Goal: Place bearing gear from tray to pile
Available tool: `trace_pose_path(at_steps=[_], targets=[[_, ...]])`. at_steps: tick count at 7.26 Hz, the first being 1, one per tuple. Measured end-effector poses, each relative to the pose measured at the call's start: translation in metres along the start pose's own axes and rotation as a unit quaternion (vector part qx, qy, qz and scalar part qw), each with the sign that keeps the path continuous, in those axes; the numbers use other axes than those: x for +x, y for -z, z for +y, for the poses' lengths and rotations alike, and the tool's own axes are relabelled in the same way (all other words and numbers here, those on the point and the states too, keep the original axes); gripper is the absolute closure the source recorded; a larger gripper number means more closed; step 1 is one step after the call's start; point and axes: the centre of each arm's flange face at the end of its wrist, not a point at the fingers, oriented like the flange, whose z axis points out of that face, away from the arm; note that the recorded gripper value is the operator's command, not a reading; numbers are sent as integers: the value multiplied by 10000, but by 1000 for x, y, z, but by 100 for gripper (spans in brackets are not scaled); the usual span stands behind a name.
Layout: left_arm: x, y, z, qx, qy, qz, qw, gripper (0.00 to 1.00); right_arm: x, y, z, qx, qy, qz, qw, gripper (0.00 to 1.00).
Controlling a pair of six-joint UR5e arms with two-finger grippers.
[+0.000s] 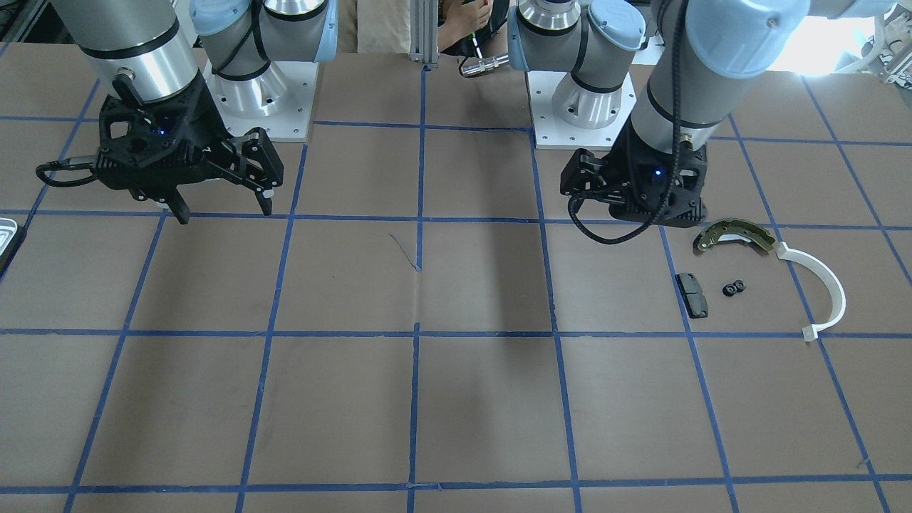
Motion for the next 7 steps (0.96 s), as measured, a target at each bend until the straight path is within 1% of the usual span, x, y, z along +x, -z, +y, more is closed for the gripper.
trace_pose_path(at_steps=[3,5,7], targets=[[10,3,36,82,-33,6,10000,0,4,-1,2,-104,-38,48,9999,0],[-1,7,43,213,-141,3,9997,0,5,-1,4,-172,-54,43,9998,0],[-20,4,43,323,-118,21,9994,0,5,-1,5,-177,-54,43,9998,0]])
